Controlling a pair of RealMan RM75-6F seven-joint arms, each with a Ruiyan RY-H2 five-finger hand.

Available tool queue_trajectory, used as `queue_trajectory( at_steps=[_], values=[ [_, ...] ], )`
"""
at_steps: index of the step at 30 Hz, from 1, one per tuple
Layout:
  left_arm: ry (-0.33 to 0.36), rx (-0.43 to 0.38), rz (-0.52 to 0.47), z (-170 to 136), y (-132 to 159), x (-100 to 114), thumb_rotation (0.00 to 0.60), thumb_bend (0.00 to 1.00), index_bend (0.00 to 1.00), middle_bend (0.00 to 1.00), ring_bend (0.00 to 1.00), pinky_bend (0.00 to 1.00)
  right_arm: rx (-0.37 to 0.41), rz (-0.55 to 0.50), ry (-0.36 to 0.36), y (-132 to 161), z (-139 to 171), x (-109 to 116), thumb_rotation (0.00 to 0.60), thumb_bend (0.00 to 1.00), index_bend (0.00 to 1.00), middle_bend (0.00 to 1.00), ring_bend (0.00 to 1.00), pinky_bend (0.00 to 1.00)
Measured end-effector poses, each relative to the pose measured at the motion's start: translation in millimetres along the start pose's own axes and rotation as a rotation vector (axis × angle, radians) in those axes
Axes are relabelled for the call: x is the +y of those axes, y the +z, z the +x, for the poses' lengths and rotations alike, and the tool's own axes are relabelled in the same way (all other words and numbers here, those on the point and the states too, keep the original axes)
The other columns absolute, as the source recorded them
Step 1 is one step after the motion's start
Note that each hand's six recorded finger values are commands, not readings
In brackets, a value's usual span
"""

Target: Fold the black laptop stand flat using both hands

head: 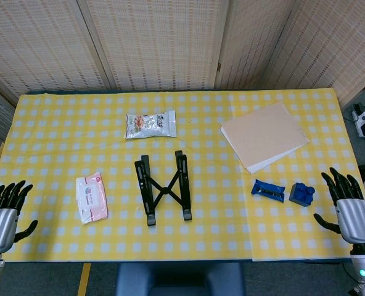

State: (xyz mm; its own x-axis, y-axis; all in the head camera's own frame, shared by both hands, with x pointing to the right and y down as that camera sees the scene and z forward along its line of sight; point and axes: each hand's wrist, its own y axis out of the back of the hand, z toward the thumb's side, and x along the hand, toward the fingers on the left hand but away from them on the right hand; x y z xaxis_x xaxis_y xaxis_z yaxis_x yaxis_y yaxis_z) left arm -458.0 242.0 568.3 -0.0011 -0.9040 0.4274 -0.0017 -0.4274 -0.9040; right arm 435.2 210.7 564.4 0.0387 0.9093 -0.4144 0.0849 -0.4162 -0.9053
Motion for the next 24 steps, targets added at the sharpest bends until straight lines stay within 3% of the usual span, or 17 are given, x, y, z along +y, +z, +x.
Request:
queue_trajectory(
  at_steps=[9, 14, 24],
  values=[
    [0.013, -0.025, -0.033, 2, 2, -2, 0.6, 0.29, 0.16, 0.14, 0.11, 0.08, 0.012, -0.015, 0.0, 3, 0, 0, 0.6, 0.21, 0.0, 0.04, 0.09, 0.02],
    [0.017, -0.088, -0.06, 13, 15, 3, 0.6, 0.29, 0.15, 0.15, 0.12, 0.1, 0.039, -0.057, 0.028, 9, -4, -3, 0.6, 0.22, 0.0, 0.08, 0.11, 0.03],
    [-0.002, -0.2, -0.151, 43, 43, 10, 0.6, 0.34, 0.17, 0.18, 0.14, 0.11, 0.185, -0.2, 0.187, 51, -29, -26, 0.6, 0.22, 0.0, 0.07, 0.12, 0.04]
  ],
)
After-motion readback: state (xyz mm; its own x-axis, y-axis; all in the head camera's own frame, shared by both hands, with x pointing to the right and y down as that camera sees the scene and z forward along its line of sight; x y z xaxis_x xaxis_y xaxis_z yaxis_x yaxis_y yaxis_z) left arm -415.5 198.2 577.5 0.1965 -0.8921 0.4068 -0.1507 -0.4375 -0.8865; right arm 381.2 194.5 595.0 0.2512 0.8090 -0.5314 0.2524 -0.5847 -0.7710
